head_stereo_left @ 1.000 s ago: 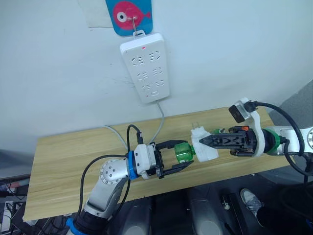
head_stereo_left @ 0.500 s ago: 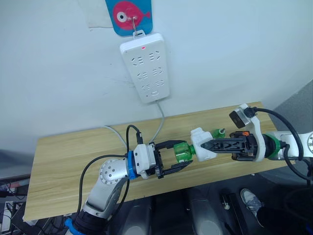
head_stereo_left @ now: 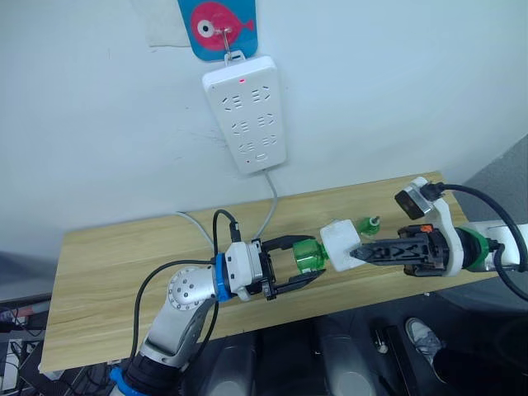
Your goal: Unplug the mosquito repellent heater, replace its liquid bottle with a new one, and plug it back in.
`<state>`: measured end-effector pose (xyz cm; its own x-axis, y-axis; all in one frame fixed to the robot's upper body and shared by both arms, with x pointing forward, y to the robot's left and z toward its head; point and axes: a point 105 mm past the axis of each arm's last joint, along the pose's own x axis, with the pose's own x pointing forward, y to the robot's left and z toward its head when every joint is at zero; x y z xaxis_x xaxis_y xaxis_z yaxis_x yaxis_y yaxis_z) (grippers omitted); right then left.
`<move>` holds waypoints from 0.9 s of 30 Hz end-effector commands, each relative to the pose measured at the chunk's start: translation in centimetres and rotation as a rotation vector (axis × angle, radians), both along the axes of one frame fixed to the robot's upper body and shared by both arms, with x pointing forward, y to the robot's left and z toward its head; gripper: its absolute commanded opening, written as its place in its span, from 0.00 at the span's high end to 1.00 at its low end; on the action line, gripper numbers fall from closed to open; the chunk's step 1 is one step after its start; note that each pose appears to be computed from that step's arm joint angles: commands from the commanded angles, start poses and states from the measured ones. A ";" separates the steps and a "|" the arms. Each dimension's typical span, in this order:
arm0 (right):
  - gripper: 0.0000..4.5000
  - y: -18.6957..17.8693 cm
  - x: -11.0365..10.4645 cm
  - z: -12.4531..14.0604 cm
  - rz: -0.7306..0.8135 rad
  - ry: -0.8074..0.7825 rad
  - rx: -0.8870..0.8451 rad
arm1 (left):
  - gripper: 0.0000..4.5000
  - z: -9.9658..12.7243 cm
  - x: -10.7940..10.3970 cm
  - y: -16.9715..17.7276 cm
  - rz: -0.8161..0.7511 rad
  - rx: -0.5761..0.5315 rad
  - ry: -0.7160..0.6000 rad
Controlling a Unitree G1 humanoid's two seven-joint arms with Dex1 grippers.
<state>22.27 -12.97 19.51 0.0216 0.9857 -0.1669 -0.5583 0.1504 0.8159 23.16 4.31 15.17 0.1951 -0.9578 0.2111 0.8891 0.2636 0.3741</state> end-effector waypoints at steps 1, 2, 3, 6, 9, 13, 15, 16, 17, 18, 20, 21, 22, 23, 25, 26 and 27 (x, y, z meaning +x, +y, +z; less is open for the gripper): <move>0.00 0.3 -1.3 0.9 0.066 -0.013 0.037 | 0.50 0.4 -0.3 0.0 -0.001 -0.014 -0.014; 0.00 0.4 -1.6 0.8 0.073 -0.013 0.030 | 0.50 0.5 -0.2 -0.1 0.002 -0.017 -0.013; 0.00 0.4 -1.8 0.7 0.079 -0.011 0.029 | 0.50 0.5 -0.1 -0.1 0.005 -0.019 -0.012; 0.00 0.5 -2.3 0.6 0.092 -0.010 0.026 | 0.50 0.6 0.2 0.0 0.012 -0.020 -0.011; 0.00 0.3 -2.9 0.5 0.106 -0.004 0.019 | 0.50 0.6 0.4 0.1 0.017 -0.018 -0.012; 0.00 -0.2 -4.3 0.3 0.129 0.006 -0.032 | 0.50 0.7 0.6 0.2 0.022 -0.016 -0.015; 0.00 -0.9 -4.4 -0.1 0.093 0.028 -0.055 | 0.50 0.8 0.7 0.2 0.024 -0.017 -0.018; 0.04 -1.3 -4.1 -0.3 0.057 0.036 -0.066 | 0.50 0.8 0.7 0.2 0.024 -0.017 -0.019; 0.08 -1.8 -3.6 -0.5 0.015 0.041 -0.075 | 0.50 0.8 0.7 0.2 0.023 -0.018 -0.019; 0.13 -2.2 -3.1 -0.7 -0.022 0.041 -0.083 | 0.50 0.8 0.6 0.2 0.020 -0.017 -0.019; 0.28 -3.0 -2.1 -1.1 -0.084 0.043 -0.085 | 0.50 0.8 0.5 0.2 0.013 -0.018 -0.017; 0.38 -3.5 -0.9 -1.6 -0.135 0.029 -0.088 | 0.50 0.9 0.3 0.1 0.005 -0.018 -0.015; 0.39 -3.8 0.5 -2.1 -0.184 0.012 -0.091 | 0.50 0.9 0.2 0.1 -0.003 -0.017 -0.013; 0.40 -3.8 1.6 -2.4 -0.223 -0.004 -0.085 | 0.50 0.9 0.1 0.0 -0.010 -0.015 -0.014; 0.54 -3.5 3.5 -2.4 -0.275 -0.019 -0.052 | 0.50 1.0 0.2 0.1 -0.014 -0.012 -0.015; 0.63 -3.2 4.3 -2.4 -0.290 -0.023 -0.038 | 0.50 1.0 0.2 0.1 -0.018 -0.009 -0.016; 0.70 -2.8 4.9 -2.4 -0.297 -0.026 -0.026 | 0.50 1.0 0.2 0.0 -0.021 -0.007 -0.017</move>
